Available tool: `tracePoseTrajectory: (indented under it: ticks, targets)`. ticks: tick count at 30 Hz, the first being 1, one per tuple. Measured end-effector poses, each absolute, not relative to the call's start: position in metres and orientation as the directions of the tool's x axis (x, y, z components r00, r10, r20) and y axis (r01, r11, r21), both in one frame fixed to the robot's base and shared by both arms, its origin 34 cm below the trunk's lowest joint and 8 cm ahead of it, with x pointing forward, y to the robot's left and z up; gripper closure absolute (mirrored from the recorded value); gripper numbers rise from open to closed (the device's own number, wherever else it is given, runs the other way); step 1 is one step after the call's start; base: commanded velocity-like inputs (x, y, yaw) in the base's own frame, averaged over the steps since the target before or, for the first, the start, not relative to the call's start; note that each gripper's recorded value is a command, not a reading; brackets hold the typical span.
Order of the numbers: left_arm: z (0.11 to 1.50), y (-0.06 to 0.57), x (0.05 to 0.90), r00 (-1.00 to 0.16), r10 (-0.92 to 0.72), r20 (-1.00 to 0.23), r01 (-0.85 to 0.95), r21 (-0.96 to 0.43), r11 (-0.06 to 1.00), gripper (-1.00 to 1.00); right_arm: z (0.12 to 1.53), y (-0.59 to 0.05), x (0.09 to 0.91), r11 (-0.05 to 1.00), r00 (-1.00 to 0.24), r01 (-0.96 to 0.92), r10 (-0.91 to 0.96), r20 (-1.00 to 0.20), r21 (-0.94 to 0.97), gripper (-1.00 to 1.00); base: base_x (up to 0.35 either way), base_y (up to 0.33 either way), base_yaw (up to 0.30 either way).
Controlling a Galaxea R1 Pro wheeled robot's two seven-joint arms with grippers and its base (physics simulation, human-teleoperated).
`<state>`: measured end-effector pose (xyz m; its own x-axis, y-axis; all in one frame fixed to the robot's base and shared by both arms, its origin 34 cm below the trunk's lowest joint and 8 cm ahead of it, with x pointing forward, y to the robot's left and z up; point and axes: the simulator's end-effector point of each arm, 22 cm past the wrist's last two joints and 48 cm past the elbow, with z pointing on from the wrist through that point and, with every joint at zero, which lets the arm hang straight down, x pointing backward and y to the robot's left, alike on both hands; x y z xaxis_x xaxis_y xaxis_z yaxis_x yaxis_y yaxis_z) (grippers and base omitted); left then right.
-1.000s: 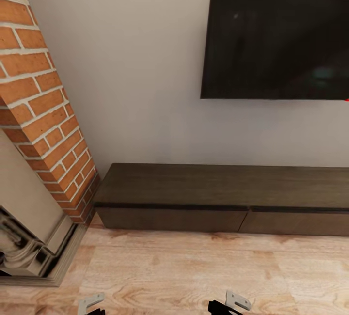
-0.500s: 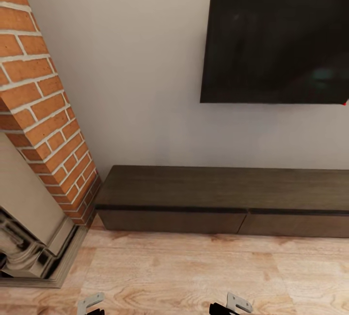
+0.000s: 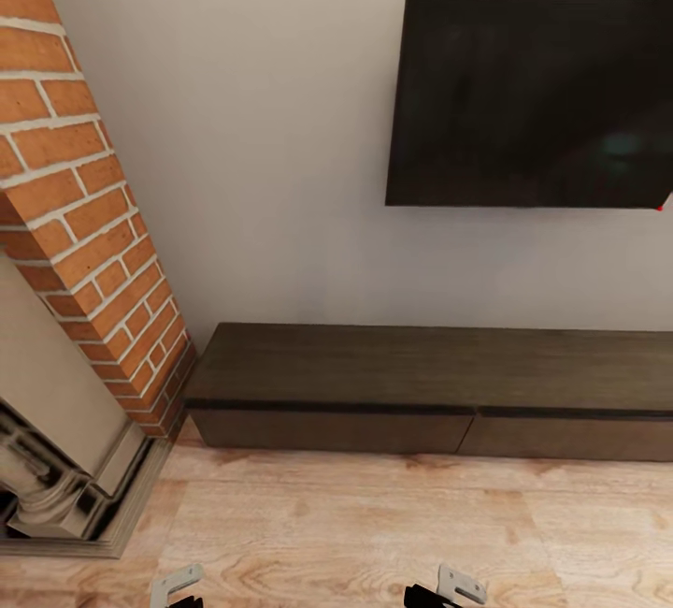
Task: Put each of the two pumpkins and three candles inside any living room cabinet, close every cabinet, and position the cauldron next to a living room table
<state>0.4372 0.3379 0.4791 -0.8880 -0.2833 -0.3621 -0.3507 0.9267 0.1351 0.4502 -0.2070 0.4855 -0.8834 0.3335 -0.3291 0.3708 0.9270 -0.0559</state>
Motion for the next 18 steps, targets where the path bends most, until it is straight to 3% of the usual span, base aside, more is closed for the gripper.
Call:
tracePoseTrajectory:
  ticks: [18]
  targets:
    - [0.507,0.336,0.435,-0.891,-0.284,-0.355,-0.349,0.134,0.927,-1.0,0.514,-0.207,0.45,0.927,-0.884,0.371,0.334,-0.329,-0.056,-1.0,0.0,0.0,0.0]
